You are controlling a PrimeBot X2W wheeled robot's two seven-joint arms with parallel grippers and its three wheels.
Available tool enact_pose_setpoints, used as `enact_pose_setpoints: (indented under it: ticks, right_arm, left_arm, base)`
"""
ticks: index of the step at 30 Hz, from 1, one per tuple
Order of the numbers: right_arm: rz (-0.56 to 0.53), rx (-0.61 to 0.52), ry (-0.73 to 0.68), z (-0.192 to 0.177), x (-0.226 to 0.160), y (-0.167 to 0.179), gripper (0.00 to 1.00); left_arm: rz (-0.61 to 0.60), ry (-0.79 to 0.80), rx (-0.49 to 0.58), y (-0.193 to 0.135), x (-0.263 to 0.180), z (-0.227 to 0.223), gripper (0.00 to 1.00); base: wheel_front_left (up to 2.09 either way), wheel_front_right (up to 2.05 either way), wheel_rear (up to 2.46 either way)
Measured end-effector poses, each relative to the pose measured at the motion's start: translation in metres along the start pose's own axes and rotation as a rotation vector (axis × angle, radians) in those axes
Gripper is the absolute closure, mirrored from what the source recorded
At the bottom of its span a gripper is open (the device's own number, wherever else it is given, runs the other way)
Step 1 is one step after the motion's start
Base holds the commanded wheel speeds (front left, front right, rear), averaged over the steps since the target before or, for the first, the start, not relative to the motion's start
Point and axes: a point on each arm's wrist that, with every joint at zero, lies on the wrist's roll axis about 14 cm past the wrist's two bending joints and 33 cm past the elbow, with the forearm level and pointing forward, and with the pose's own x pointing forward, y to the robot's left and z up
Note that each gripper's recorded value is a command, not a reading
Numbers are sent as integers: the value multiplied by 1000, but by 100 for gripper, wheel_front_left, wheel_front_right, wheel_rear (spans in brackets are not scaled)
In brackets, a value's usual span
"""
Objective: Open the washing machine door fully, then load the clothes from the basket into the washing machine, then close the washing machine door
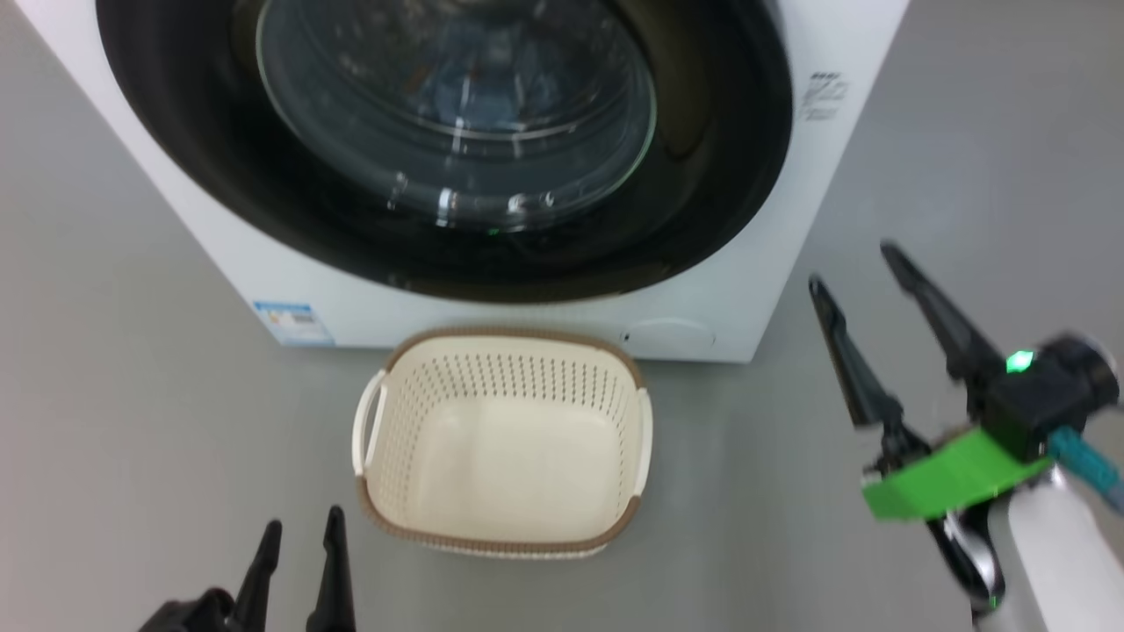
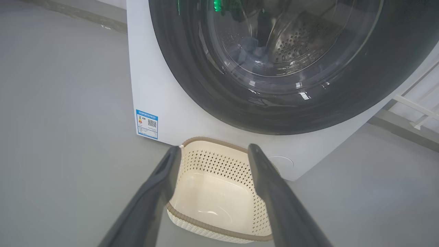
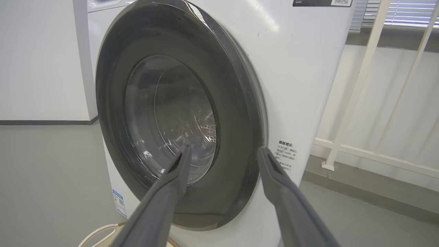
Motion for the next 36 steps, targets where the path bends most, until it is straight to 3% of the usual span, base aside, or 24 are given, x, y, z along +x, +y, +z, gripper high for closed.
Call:
enact_pose_setpoints:
  ticks: [9, 20, 36]
  right_arm:
    - [-154, 15, 78, 0, -78, -19, 0]
    - [-322, 44, 130, -4, -146, -32, 0]
    - [-417, 71, 151, -8, -176, -36, 0]
  left_arm:
    - [-40, -50, 41, -14, -20, 14, 0]
    - [-100, -81, 60, -31, -28, 21, 0]
    - [-107, -82, 82, -31, -30, 22, 0]
  base:
    - [0, 0, 0]
    - [0, 0, 0]
    - [0, 0, 0]
